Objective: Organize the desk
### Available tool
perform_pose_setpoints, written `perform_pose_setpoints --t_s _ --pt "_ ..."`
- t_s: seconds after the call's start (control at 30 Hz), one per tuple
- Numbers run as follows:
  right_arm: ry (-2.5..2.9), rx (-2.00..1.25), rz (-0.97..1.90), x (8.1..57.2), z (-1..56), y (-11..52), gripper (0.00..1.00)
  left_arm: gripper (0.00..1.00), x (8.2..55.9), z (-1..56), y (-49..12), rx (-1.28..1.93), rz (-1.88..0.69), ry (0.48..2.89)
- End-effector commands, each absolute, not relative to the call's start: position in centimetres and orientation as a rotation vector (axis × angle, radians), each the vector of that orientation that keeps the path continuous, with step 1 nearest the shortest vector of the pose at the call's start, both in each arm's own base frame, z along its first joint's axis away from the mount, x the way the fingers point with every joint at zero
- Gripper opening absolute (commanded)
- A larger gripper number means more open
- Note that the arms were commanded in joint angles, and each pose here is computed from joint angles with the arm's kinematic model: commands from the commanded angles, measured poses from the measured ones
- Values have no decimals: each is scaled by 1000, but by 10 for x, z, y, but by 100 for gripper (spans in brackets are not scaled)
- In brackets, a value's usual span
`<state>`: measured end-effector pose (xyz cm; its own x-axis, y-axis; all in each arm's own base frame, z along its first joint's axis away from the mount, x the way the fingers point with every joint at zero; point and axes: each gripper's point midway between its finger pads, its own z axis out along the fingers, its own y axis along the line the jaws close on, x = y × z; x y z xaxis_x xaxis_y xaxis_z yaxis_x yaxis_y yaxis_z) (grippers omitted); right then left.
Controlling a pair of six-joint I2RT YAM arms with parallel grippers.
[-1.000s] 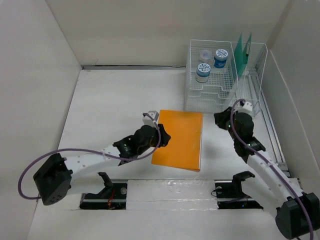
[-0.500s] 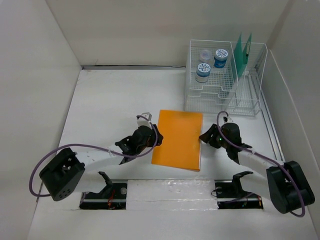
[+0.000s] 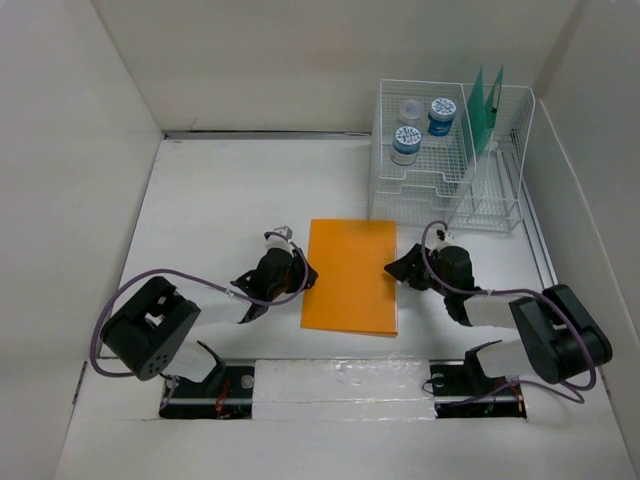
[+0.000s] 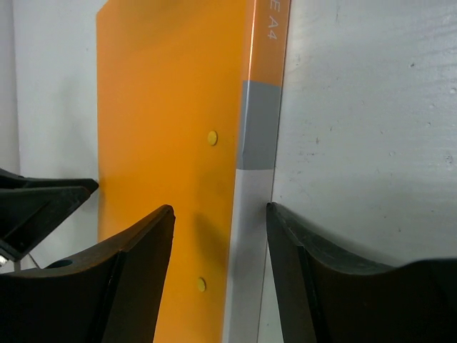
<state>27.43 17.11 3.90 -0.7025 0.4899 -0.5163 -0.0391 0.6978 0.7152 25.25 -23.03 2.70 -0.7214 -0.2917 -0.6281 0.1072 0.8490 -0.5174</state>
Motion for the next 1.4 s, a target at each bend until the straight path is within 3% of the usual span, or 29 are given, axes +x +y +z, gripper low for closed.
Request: perform_pose_setpoints --t_s 0.0,0.27,0.47,0.63,0.7,0.87,0.93,1.13,1.23,1.37 --pt "2190 313 1052 255 32 188 60 36 239 16 -245 -102 -797 2331" --pt "1843 25 1351 245 129 239 62 35 233 10 -251 -99 -859 2345" --pt "1690 -39 1300 238 171 230 60 35 234 17 -250 -97 -855 2330" --pt "1762 47 1140 236 150 208 57 35 236 18 -248 -92 -830 2328" --pt "1916 173 946 245 118 185 56 34 237 16 -245 -97 -805 2334" --pt "2033 347 673 261 91 150 61 34 243 34 -233 -130 -754 2273" --pt "2087 347 650 265 77 153 69 34 252 55 -230 -143 -744 2208" --pt "2079 254 687 303 65 176 75 36 270 105 -214 -182 -653 2098" --pt "2080 280 676 321 50 176 75 41 287 96 -183 -263 -579 2115" --pt "2087 314 749 334 33 187 77 41 286 67 -171 -289 -672 2189"
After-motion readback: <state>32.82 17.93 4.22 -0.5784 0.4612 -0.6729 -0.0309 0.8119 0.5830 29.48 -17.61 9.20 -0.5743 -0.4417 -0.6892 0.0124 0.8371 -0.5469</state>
